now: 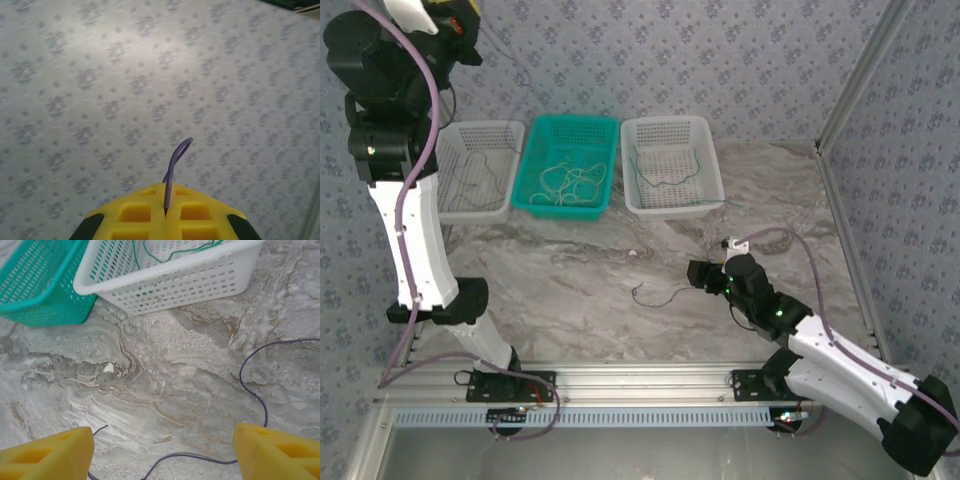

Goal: Untangle the cables

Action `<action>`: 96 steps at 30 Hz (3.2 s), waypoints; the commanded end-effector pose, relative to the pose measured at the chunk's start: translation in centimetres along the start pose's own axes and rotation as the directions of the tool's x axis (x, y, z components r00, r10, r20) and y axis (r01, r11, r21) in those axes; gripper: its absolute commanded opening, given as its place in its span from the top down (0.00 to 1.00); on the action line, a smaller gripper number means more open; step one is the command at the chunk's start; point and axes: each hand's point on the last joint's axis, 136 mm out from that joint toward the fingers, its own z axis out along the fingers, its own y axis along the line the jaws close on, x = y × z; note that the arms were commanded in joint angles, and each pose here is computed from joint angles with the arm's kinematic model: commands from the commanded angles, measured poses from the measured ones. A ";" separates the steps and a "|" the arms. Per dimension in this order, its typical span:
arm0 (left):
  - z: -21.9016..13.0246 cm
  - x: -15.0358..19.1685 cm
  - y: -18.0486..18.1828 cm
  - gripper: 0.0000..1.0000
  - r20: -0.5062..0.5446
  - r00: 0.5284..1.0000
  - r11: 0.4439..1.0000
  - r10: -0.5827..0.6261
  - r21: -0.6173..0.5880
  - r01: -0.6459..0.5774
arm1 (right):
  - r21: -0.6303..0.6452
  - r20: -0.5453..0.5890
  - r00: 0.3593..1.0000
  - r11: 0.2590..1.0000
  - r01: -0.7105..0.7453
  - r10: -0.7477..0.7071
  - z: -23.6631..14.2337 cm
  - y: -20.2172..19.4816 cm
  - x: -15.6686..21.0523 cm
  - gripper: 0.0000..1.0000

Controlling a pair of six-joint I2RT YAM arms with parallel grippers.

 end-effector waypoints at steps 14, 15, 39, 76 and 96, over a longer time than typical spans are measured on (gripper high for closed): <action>1.9 7.9 20.6 1.00 -0.072 0.969 0.928 -0.237 -0.312 0.204 | 0.052 0.029 0.997 0.995 -0.079 0.078 -0.8 -1.5 0.0 0.23; 2.3 9.6 21.6 1.00 -0.107 0.960 0.919 -0.260 -0.332 0.212 | 0.049 0.035 0.997 0.996 -0.076 0.075 -0.8 -1.4 -0.2 0.23; -0.8 34.3 33.3 0.44 -0.434 0.706 0.686 -0.560 -0.720 0.101 | 0.043 0.036 0.994 0.994 -0.103 0.102 -1.5 -0.8 -1.2 0.22; -13.6 40.3 -19.1 0.38 -0.747 0.642 0.886 0.174 0.403 0.228 | 0.428 -0.106 0.904 0.839 -0.335 0.415 -0.1 -6.5 -0.8 0.21; -9.6 62.2 -31.9 0.38 -0.881 0.448 0.888 0.154 0.323 0.328 | 0.436 -0.041 0.782 0.715 -0.547 0.622 -4.7 -9.0 -1.9 0.20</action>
